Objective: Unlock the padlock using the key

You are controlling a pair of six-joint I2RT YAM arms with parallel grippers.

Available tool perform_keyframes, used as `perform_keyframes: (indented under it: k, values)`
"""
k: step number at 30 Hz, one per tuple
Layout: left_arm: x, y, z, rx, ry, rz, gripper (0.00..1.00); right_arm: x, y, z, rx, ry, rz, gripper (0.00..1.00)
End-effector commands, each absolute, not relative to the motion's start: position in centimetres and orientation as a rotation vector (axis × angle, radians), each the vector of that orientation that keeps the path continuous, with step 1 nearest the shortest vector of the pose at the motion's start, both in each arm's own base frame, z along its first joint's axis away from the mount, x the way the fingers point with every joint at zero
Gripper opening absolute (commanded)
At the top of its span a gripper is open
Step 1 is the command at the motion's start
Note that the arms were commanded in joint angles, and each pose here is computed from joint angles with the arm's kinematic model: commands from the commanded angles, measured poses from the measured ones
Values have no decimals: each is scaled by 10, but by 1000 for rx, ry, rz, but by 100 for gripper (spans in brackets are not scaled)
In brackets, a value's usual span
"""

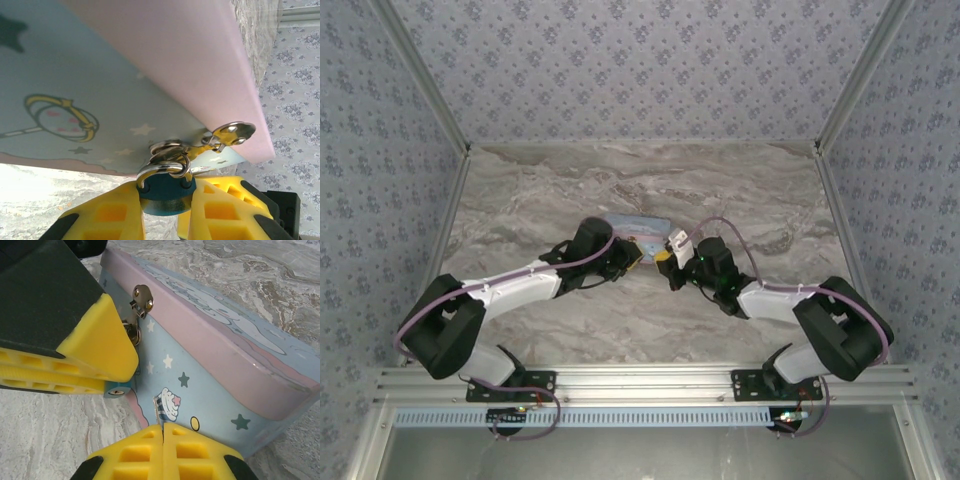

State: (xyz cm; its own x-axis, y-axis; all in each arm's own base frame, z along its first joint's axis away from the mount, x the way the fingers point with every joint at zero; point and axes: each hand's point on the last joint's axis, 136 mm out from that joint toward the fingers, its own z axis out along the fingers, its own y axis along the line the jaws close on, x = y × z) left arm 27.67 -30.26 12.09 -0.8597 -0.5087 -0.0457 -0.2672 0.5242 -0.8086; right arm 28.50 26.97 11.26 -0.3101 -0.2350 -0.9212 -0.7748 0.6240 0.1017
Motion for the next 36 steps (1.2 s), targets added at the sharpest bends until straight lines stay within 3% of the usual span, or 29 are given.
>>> perform_keyframes:
  k: [1,17,36]
  values:
    - [269,-312,146,-590,2469,-1351,13,289,256,103,-757,1911,619,0]
    - [271,-314,145,-553,2477,-1356,13,253,268,107,-835,1931,799,0]
    - [271,-316,142,-544,2486,-1368,13,269,282,119,-833,1919,806,0]
